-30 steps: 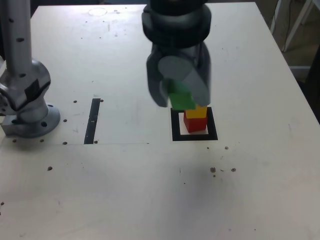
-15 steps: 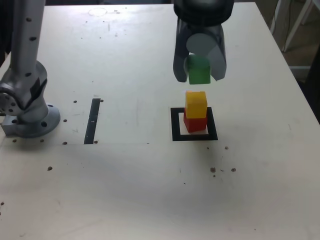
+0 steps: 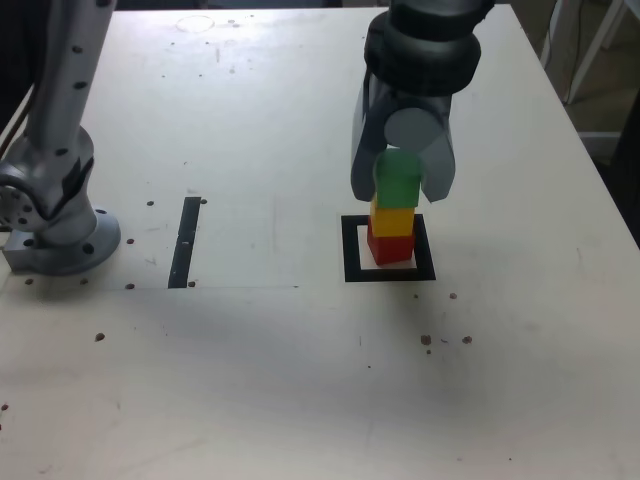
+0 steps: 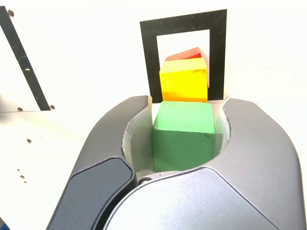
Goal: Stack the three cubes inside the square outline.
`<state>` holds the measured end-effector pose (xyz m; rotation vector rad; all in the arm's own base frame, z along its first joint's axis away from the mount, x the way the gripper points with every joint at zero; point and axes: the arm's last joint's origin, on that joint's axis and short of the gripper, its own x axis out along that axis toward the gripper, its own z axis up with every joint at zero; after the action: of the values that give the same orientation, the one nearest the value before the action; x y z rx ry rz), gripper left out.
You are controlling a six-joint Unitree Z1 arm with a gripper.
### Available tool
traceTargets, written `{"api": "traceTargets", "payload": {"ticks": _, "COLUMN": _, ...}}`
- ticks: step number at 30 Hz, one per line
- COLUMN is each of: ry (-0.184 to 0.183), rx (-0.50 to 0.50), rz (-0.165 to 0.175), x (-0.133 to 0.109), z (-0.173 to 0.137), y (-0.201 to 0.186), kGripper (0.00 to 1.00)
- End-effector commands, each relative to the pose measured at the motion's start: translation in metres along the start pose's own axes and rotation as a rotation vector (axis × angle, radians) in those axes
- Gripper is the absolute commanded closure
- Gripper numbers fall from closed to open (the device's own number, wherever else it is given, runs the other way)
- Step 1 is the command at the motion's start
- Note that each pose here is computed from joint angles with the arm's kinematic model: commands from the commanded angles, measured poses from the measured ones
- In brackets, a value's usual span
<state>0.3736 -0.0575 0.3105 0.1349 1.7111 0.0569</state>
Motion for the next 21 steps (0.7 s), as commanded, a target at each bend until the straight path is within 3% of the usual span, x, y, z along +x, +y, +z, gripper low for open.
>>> {"api": "traceTargets", "payload": {"ticks": 1, "ry": 0.004, "rx": -0.005, "rz": 0.002, "x": -0.001, "z": 0.000, "y": 0.002, "kGripper": 0.90}}
{"api": "traceTargets", "payload": {"ticks": 9, "ry": 0.012, "rx": -0.021, "rz": 0.011, "x": 0.000, "z": -0.002, "y": 0.014, "kGripper": 0.89}}
{"api": "traceTargets", "payload": {"ticks": 16, "ry": 0.045, "rx": -0.033, "rz": -0.006, "x": 0.009, "z": -0.002, "y": 0.023, "kGripper": 0.85}}
{"api": "traceTargets", "payload": {"ticks": 21, "ry": 0.048, "rx": -0.036, "rz": -0.010, "x": 0.009, "z": -0.003, "y": 0.025, "kGripper": 0.84}}
